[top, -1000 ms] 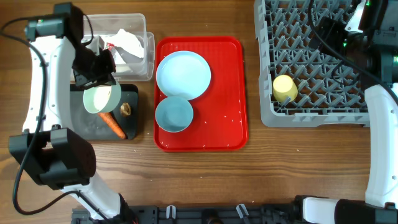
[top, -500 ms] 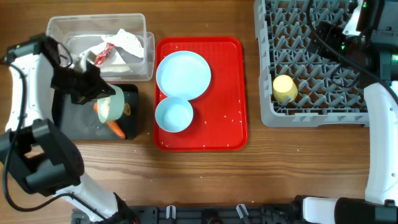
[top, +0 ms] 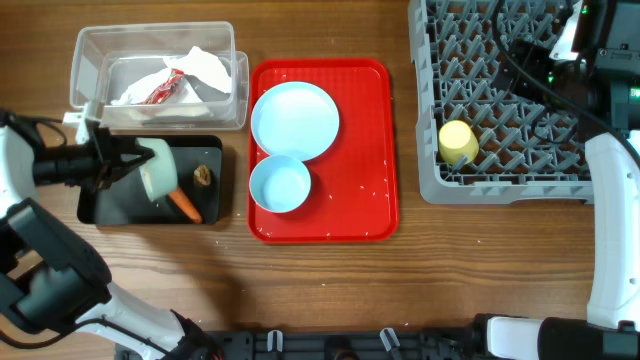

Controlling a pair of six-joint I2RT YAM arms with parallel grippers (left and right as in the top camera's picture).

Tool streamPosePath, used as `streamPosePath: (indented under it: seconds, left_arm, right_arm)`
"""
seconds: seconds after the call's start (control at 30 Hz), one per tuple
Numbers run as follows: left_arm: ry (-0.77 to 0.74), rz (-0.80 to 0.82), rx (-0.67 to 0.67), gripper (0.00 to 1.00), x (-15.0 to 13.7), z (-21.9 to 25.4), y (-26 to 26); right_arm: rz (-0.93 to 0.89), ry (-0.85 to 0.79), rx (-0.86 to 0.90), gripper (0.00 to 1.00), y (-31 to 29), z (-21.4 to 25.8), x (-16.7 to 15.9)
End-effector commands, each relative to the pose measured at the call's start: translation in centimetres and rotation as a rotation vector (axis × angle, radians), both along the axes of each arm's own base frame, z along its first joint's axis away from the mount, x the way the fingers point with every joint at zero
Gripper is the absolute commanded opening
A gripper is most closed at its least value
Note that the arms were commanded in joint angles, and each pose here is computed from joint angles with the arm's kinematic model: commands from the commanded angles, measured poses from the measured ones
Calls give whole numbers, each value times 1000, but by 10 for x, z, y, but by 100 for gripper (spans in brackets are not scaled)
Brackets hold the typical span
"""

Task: Sort waste into correct bins and load items into the dishwasher rack
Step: 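Tilt the green bowl to pour rice onto the black tray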

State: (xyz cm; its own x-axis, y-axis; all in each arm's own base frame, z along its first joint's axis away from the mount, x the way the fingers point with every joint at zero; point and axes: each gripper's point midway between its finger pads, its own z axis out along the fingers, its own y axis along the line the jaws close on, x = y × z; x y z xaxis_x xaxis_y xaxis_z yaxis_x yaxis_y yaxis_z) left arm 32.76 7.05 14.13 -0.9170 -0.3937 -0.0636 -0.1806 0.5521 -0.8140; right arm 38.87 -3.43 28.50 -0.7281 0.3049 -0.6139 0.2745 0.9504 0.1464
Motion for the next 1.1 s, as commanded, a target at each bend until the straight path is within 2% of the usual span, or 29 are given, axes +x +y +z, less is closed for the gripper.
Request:
streamPosePath:
  seconds: [0.0,0.13,0.4,0.83,1.07]
  left_arm:
    - [-142,50,-52,4,5,6,11]
    - [-271,47,-77,4,5,9,13]
    - [-320,94,-114,4,5,13,21]
    - [-478,224,-282,4,13,53,36]
    - [-475,256,-324,4,11,60,38]
  right_arm:
    - [-6,27,-18,91,-4,-8,-1]
    - [-6,35,-17,91,-4,-9,-2]
    - [-6,37,-17,92,-4,-9,-3]
    - [-6,41,-16,92,-4,-10,-4]
    - [-6,45,-15,92,-4,-11,-4]
